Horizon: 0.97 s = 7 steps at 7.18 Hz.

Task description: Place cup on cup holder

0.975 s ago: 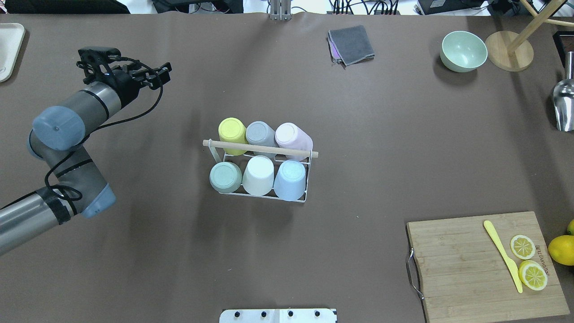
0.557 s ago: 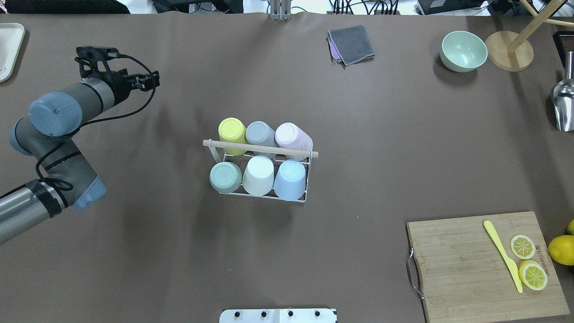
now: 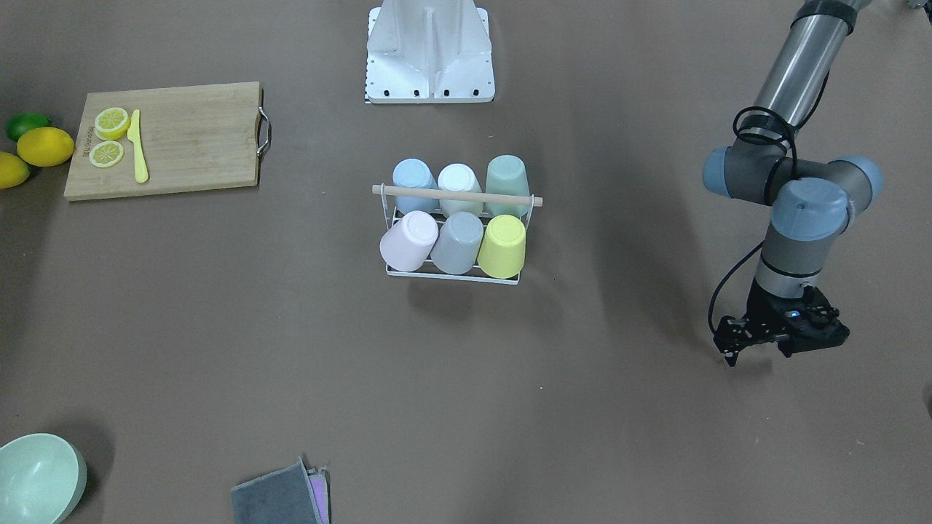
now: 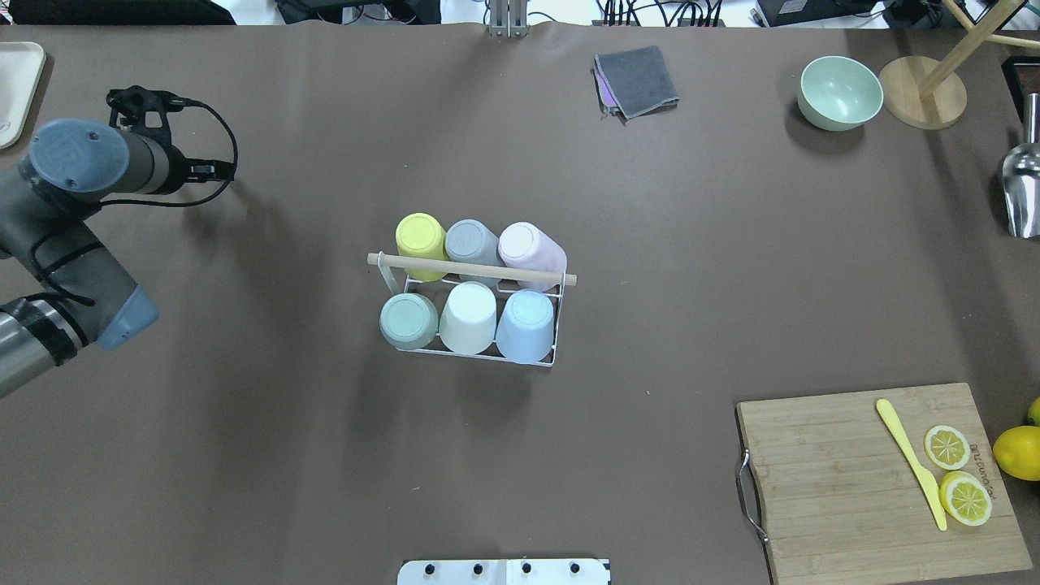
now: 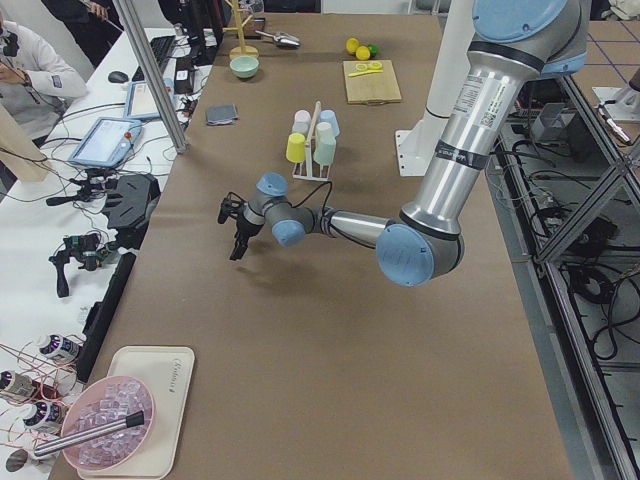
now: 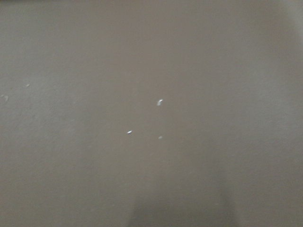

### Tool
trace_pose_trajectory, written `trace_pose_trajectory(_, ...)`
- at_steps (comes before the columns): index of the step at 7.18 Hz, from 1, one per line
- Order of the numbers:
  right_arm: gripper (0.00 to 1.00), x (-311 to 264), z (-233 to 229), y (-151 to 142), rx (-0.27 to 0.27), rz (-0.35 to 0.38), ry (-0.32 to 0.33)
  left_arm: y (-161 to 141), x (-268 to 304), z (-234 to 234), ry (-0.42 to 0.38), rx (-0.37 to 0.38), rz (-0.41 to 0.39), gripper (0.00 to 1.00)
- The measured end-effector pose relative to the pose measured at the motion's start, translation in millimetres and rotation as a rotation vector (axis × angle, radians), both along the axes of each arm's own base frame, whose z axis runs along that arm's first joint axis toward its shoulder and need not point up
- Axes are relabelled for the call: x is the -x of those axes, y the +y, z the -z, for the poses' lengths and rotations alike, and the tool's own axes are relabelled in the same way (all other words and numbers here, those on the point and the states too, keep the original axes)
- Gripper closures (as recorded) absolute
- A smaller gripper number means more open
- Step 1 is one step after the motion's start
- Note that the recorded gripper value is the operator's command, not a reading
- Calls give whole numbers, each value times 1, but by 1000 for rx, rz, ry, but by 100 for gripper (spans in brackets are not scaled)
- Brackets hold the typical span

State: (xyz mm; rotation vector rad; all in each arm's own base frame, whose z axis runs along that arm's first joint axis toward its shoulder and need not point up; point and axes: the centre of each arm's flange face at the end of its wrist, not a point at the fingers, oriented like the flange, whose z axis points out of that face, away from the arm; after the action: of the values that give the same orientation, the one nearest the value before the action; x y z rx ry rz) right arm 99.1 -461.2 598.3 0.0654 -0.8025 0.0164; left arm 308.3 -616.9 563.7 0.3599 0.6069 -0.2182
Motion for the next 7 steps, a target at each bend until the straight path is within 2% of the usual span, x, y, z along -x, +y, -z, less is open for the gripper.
trace_pose_trajectory(1, 0, 0, 1, 0, -1, 0, 0, -6, 34, -15, -19, 53, -36, 2)
trace_pose_trajectory(3, 0, 0, 2, 1, -3, -1, -2, -19, 92, -15, -29, 119, -47, 2)
trace_pose_trajectory(5, 0, 0, 3, 1, -2, 0, -3, -26, 132, 1, -48, 167, -78, 2)
trace_pose_trajectory(7, 0, 0, 3, 2, -1, 0, -3, -20, 166, -2, -67, 203, -135, 2)
